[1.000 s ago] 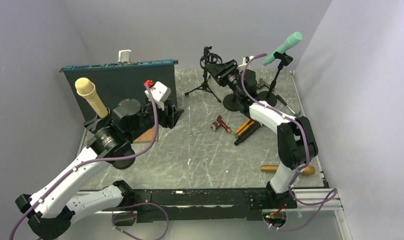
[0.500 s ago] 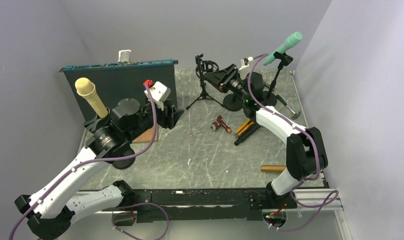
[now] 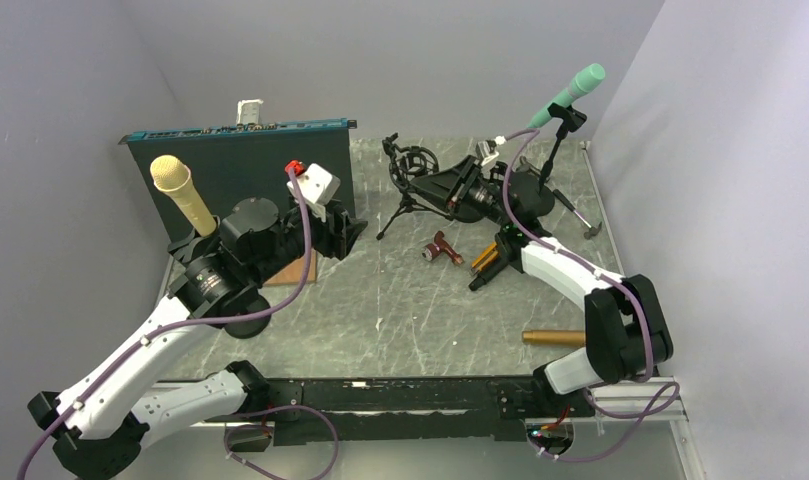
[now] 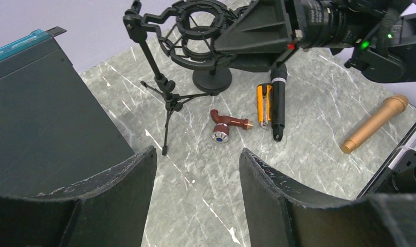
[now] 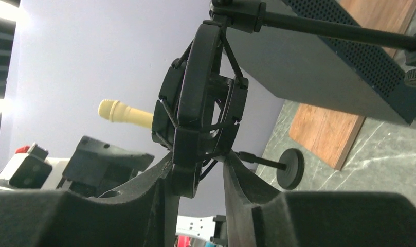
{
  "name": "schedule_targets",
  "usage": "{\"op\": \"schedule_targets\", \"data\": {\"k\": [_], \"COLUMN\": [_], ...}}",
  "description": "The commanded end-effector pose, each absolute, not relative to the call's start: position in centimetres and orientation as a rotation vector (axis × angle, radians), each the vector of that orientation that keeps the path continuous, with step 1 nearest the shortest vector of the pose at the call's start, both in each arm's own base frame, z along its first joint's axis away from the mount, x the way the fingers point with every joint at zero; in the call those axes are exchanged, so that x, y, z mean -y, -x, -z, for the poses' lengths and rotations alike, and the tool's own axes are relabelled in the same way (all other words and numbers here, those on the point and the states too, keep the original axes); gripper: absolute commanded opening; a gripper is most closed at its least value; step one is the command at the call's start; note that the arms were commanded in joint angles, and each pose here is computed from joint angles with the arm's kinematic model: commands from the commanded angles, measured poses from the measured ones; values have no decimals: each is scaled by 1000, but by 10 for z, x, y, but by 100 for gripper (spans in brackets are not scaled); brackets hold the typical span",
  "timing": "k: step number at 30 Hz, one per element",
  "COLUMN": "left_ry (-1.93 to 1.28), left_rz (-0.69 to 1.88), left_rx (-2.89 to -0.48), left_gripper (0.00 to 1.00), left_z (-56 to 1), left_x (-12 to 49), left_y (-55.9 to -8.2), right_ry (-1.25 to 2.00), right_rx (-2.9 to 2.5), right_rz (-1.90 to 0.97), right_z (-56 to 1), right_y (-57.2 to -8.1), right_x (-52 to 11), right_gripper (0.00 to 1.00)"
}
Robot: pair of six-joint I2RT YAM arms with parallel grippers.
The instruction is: Remove the microphone from the stand
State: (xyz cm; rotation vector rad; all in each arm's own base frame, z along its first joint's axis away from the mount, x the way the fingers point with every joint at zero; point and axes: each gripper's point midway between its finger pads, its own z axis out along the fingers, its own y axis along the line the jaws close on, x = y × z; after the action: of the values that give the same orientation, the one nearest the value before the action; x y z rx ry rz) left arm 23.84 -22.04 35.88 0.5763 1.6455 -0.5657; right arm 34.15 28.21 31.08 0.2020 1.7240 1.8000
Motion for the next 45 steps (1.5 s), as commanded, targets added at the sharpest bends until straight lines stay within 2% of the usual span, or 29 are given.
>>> {"op": "schedule_targets", "data": {"k": [1, 8, 12, 22, 30, 40, 45], "left_ry": [-516, -461, -427, -396, -339, -356, -305], "left_rz": [593, 558, 521, 481, 445, 486, 547], "left_rx": [-1596, -1607, -1613, -1632, -1599, -1637, -1669], "left_gripper": [64, 64, 63, 64, 64, 68, 70], "left_z": [-382, -377, -374, -374, -381, -360, -338], "left_x": [218, 213, 207, 199, 184, 202, 215], "left_y": [-238, -246, -251, -255, -254, -262, -269], "right_ry": [-105, -95, -58, 26, 19, 89, 115], "right_rx": [-1705, -1668, -1640, -1637, -1633, -1614, -1619], "right_rz": [-1855, -1953, -2009, -2036, -2009, -2147, -2104], "right_z": [-320, -321, -330, -362, -364, -354, -354], "right_y": [-309, -287, -277, -249, -235, -206, -196], "right_x": [-280, -276, -279, -310, -312, -305, -300], "right_gripper": [17, 16, 13, 11, 10, 8, 8]}}
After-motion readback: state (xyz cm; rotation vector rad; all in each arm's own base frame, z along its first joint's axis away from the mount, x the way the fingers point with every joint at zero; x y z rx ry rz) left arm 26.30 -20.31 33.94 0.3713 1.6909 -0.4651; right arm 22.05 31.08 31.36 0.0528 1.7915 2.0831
